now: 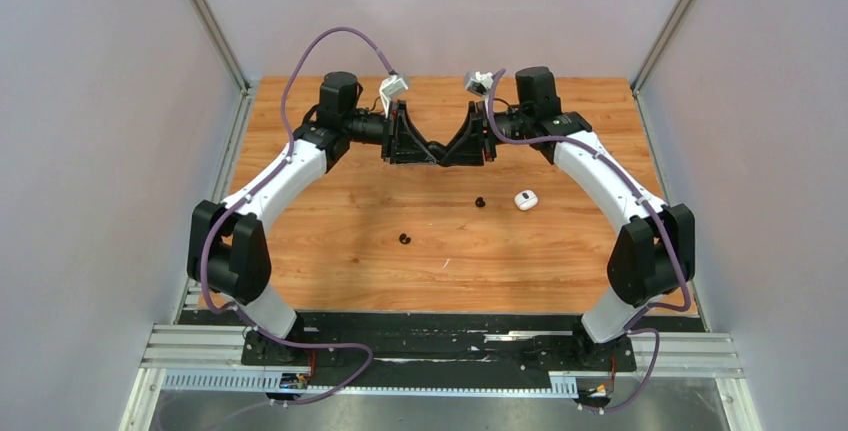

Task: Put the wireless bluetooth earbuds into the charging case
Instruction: Open the charging case.

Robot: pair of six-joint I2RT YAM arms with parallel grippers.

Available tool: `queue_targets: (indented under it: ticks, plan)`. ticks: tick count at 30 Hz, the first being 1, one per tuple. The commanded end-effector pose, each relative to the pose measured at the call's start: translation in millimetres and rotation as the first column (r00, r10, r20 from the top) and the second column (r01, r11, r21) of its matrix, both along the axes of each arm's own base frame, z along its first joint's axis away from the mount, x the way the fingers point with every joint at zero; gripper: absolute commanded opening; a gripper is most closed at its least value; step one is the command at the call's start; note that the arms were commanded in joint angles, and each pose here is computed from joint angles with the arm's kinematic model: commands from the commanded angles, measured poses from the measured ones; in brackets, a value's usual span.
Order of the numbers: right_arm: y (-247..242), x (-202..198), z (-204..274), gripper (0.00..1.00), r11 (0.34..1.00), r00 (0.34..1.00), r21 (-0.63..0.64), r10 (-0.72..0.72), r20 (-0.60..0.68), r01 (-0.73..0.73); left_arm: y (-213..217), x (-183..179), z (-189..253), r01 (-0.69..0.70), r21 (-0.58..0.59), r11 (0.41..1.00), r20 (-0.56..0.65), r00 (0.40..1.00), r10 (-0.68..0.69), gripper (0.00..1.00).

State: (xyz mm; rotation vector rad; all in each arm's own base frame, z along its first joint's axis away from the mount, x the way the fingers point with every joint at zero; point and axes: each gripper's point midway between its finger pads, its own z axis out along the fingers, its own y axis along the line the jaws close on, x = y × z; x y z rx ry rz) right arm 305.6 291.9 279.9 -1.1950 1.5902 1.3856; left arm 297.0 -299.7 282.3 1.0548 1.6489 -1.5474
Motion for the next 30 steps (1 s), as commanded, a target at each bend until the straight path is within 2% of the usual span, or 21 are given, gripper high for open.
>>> queue_targets:
  ticks: [1,4,6,7,9,11,16,26,30]
  plan:
    - [5,4,9,0.0,1.0,0.999,0.021,0.009,0.037,-0.01,-2,-1,9,0.02,-0.022,1.0,0.017,1.0,-0.02,0.42]
    - [5,4,9,0.01,1.0,0.999,0.02,0.008,0.036,-0.009,-2,-1,8,0.021,-0.021,1.0,0.009,1.0,-0.021,0.37]
    - [5,4,9,0.04,1.0,0.999,0.019,0.006,0.032,-0.007,-3,1,9,0.025,-0.03,0.999,0.026,0.999,-0.025,0.24]
    - [5,5,8,0.08,1.0,1.0,0.018,0.003,0.029,-0.004,-4,2,9,0.026,-0.032,0.999,0.03,0.999,-0.025,0.13]
    - [4,12,8,0.19,0.999,0.999,0.003,-0.037,0.019,0.037,-4,1,10,0.035,-0.035,0.999,0.041,0.999,-0.034,0.01]
    - [-2,30,8,0.26,0.993,0.993,-0.015,-0.12,-0.001,0.12,-3,-1,10,0.045,-0.038,0.998,0.058,0.997,-0.043,0.0]
    - [-24,60,16,0.31,0.976,0.974,0.008,-0.218,-0.066,0.219,-2,-3,9,0.049,-0.034,0.998,0.065,0.997,-0.047,0.0]
    - [-27,55,17,0.34,0.978,0.974,0.028,-0.205,-0.098,0.209,-3,-1,6,0.047,-0.033,0.998,0.057,0.997,-0.045,0.0]
    - [-27,57,19,0.39,0.975,0.97,0.029,-0.217,-0.108,0.222,-3,-1,6,0.049,-0.032,0.998,0.054,0.997,-0.047,0.0]
